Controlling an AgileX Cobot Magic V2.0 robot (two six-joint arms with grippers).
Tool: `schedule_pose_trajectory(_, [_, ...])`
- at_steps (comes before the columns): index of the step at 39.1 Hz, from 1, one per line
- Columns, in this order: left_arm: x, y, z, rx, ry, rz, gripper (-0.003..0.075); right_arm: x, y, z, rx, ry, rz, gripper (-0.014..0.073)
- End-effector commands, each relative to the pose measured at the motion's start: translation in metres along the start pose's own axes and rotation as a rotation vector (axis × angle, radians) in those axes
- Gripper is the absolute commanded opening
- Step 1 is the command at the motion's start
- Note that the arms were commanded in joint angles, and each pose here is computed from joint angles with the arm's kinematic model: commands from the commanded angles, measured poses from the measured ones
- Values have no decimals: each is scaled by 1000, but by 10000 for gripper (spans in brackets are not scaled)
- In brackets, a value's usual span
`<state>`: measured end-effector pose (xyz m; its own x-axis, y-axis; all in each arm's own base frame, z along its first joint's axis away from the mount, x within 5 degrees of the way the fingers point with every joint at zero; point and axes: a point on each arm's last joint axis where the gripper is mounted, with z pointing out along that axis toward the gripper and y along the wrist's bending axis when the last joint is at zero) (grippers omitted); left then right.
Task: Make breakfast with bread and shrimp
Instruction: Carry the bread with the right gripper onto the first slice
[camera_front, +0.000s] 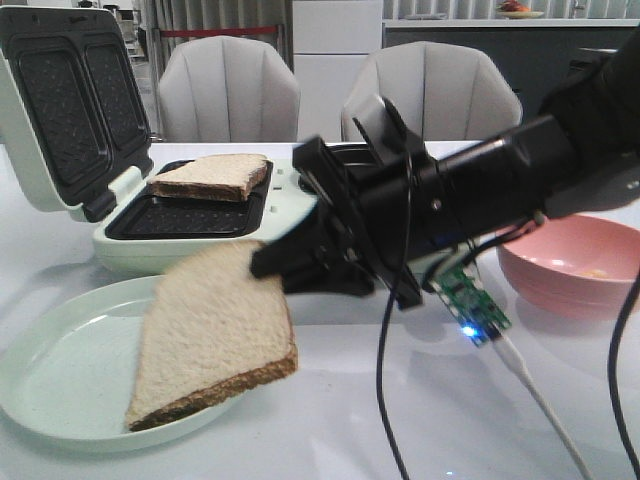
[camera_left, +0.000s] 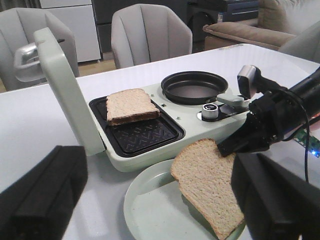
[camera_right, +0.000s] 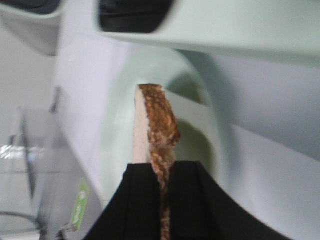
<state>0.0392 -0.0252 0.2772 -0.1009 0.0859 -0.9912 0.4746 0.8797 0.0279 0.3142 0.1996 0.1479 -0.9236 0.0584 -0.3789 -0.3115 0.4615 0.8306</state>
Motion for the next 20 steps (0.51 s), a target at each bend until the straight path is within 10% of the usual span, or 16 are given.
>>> schedule_pose_trajectory(1, [-15,1,-2,-11,-97,-19,639,-26,46,-11,-243,-93,-71,137])
schedule_pose_trajectory(20, [-15,1,-2,-11,-97,-19,639,-100,78,3,-117,-297,-231,137])
